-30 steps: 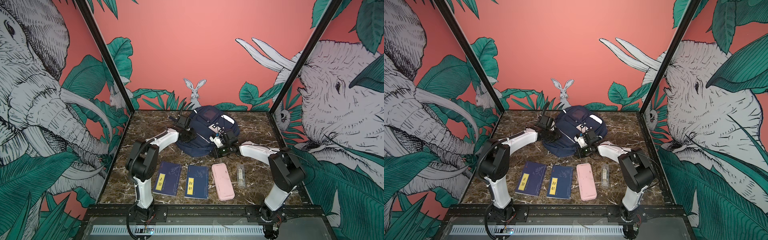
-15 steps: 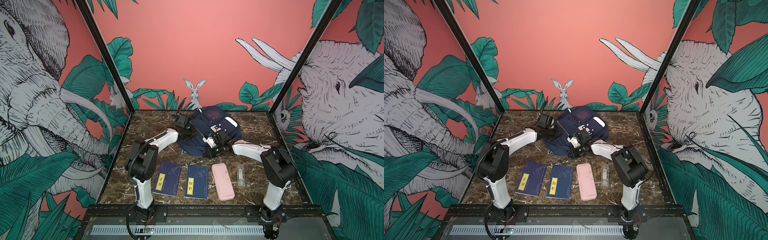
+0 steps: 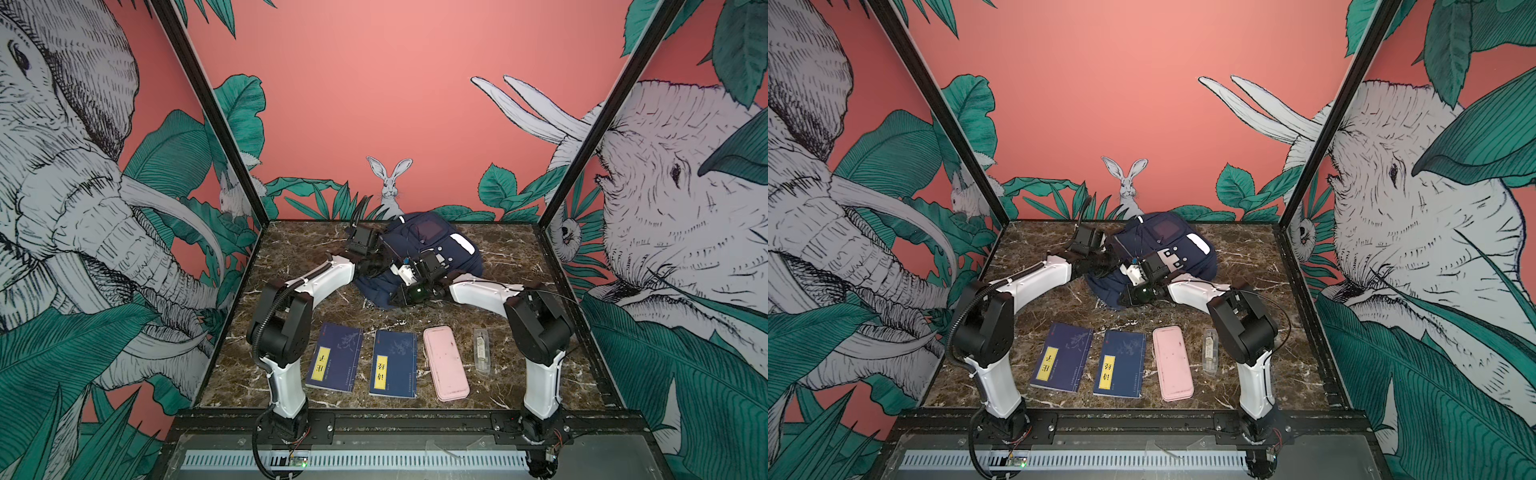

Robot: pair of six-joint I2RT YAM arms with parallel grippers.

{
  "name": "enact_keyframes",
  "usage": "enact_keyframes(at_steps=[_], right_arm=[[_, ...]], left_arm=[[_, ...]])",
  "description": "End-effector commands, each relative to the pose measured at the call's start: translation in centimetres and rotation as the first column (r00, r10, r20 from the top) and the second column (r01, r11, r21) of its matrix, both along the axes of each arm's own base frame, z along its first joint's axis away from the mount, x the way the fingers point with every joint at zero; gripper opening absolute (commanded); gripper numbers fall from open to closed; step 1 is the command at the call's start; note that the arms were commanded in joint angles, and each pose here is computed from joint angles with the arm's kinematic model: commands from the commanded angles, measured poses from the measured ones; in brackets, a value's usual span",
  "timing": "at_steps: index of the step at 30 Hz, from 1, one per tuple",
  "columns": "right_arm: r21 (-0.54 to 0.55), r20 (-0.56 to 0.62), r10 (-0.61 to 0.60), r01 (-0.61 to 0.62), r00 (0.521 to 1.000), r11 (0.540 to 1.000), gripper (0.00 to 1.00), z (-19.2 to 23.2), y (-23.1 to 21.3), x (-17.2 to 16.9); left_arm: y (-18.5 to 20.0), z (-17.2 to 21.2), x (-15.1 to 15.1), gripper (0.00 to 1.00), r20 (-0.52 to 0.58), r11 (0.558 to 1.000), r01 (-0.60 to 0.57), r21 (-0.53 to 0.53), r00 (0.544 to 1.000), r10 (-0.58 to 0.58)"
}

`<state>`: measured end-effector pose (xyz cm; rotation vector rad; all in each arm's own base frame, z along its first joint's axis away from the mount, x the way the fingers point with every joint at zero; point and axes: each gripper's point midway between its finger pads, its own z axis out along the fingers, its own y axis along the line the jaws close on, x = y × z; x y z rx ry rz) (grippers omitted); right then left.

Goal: Pack the student bag

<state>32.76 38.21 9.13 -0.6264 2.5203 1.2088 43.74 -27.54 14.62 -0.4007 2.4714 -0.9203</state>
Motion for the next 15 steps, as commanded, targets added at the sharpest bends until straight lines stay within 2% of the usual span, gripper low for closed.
enact_keyframes(at_steps=[1,3,6,10,12,15], right_arm=[[0.157,0.075,-0.022,0.01,0.997,0.987,0.01,4.1,2.9,1.8],[0.166,0.079,-0.034,0.02,0.996,0.986,0.01,4.5,2.7,1.8],[0.145,0.086,-0.039,0.027,0.996,0.989,0.01,4.5,1.6,1.2],[0.1,0.092,-0.029,0.02,0.995,0.995,0.0,4.2,-0.2,0.3],[0.075,0.087,-0.026,0.02,0.996,0.997,0.0,3.7,-1.3,-0.1],[0.051,0.078,-0.026,0.022,0.997,0.998,0.01,3.3,-2.8,-0.5]], left_arm=[[-1.6,5.3,0.3,0.0,0.118,0.997,0.044,-0.064,0.992,-0.036],[-1.2,5.2,0.4,0.02,0.122,0.999,0.047,-0.026,0.992,-0.044],[-0.3,5.2,0.4,0.25,0.117,0.997,0.065,0.036,0.991,-0.069],[1.7,5.1,0.6,0.5,0.118,0.993,0.06,0.101,0.99,-0.072],[2.6,5.0,0.8,0.57,0.118,0.989,0.06,0.135,0.99,-0.077],[3.5,4.3,1.1,0.59,0.101,0.974,0.085,0.21,0.989,-0.108]])
